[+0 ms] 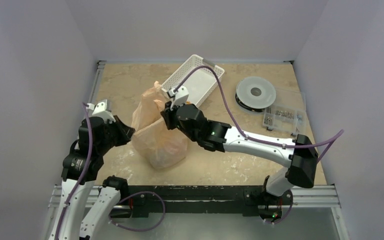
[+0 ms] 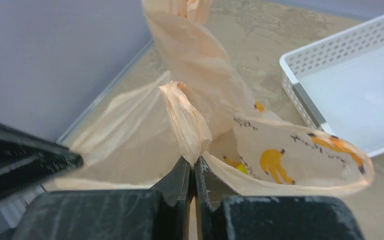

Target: Take the fake fruits out of the plastic bag

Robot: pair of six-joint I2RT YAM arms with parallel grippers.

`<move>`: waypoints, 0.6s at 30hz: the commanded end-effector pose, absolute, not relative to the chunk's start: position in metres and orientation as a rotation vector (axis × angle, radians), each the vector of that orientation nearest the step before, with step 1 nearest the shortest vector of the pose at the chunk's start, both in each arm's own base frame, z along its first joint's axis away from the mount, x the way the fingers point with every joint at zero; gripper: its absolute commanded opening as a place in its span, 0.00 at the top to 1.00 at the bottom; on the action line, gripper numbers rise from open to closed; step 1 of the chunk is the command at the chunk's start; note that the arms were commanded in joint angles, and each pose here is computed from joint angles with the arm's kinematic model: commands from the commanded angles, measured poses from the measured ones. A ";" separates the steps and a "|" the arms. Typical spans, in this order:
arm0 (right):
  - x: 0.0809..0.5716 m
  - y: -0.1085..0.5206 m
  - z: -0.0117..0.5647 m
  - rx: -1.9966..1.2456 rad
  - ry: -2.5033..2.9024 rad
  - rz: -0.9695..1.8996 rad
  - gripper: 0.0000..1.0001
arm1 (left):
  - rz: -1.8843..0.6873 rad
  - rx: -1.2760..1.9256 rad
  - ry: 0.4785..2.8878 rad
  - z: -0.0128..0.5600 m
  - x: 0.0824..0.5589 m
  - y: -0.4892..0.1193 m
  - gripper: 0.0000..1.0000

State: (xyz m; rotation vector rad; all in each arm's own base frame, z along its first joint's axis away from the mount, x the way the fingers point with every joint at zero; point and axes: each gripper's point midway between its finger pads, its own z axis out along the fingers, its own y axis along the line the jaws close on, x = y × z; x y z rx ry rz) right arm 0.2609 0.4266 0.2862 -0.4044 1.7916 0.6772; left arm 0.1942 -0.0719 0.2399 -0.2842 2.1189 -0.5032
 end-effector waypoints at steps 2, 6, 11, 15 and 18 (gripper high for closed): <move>0.245 0.385 0.305 -0.296 1.658 0.737 1.00 | -0.490 -0.381 2.003 0.258 0.227 -0.065 1.00; 0.238 0.393 0.306 -0.337 1.648 0.826 1.00 | -0.511 -0.419 2.013 0.269 0.254 -0.065 1.00; 0.286 0.407 0.362 -0.304 1.577 0.896 1.00 | -0.523 -0.526 1.961 0.299 0.282 -0.048 1.00; 0.300 0.411 0.396 -0.347 1.507 0.854 1.00 | -0.576 -0.601 1.927 0.311 0.295 -0.029 1.00; 0.292 0.410 0.386 -0.403 1.524 0.834 1.00 | -0.687 -0.576 1.947 0.308 0.297 -0.035 1.00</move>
